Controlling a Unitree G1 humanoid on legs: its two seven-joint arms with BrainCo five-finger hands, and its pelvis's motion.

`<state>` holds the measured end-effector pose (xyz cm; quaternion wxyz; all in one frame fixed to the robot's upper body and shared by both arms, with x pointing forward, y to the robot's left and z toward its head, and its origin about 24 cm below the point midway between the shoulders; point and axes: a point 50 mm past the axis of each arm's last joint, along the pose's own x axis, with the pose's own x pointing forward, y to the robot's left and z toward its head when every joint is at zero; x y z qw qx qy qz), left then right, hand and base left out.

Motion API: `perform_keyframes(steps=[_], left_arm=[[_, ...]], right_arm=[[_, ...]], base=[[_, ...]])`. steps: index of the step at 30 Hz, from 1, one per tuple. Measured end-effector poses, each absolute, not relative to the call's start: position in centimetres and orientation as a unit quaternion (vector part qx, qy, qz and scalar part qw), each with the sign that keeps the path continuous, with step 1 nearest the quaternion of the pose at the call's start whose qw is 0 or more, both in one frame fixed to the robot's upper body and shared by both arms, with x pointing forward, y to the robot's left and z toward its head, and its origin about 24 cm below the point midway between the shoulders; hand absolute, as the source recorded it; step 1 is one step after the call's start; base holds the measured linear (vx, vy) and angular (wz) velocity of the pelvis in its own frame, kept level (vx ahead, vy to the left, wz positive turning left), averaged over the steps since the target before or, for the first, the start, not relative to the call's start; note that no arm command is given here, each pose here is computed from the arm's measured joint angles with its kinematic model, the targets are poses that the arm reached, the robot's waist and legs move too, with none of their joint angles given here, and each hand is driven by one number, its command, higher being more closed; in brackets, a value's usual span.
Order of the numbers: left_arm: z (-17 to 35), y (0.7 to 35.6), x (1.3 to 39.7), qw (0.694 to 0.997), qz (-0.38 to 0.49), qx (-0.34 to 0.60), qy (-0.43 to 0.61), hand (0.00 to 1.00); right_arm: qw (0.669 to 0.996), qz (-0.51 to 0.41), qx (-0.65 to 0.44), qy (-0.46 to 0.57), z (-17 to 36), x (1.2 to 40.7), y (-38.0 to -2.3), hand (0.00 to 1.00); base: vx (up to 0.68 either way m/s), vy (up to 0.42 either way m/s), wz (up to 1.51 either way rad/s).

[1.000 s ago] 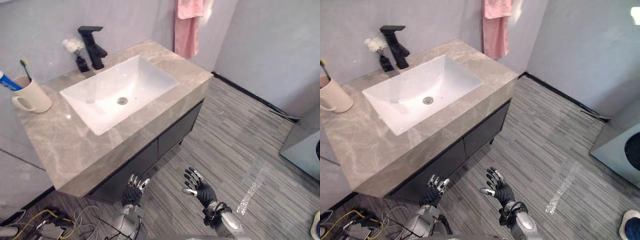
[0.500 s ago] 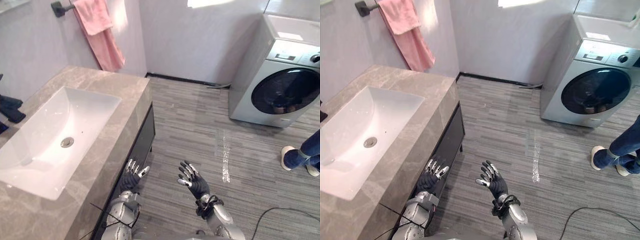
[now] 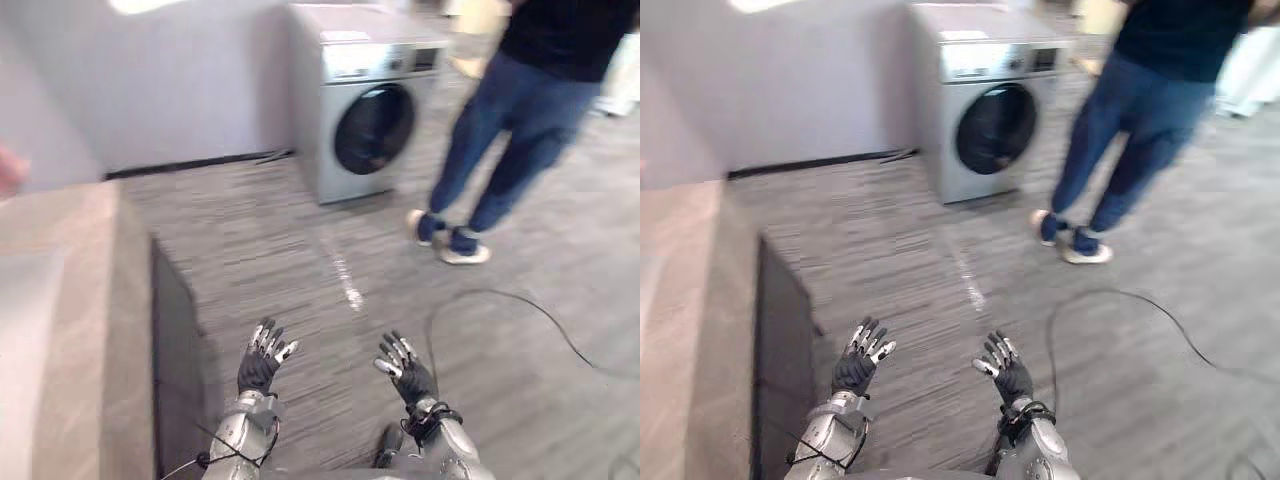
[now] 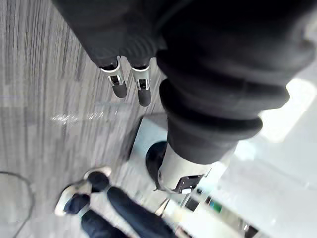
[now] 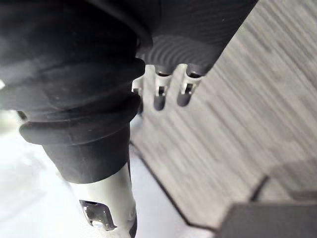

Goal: Organize washtable

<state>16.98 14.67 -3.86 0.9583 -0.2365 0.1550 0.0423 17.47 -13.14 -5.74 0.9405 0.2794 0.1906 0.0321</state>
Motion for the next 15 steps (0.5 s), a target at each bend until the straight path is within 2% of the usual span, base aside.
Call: perform_keyframes(steps=[2,5,8,11,15], left_arm=[[-3.9,15.0,17.0,0.958,0.053,-0.237,0.155,0.00],[-3.4,15.7,18.0,0.958,0.075,-0.241,0.137,0.00],[-3.5,16.0,18.0,0.952,0.108,-0.255,0.133,0.00],[-4.8,16.3,17.5,0.944,0.133,-0.254,0.162,0.00],[-5.0,15.5,17.9,0.942,0.121,-0.261,0.170,0.00]], right_arm=[[0.944,0.031,0.273,0.180,-5.3,17.9,-13.3,0.00],[0.958,0.032,0.254,0.127,-3.3,21.0,-14.0,0.00],[0.963,0.022,0.234,0.129,-3.4,21.8,-14.8,0.00],[0.963,0.010,0.233,0.137,-3.8,21.2,-15.1,0.00],[0.960,-0.032,0.229,0.159,-4.9,19.4,-16.9,0.00]], base=[[0.07,0.003,-2.09],[-0.18,-0.028,-2.28],[-0.02,-0.060,-1.47],[0.14,-0.086,-1.08],[0.03,-0.030,-0.38]])
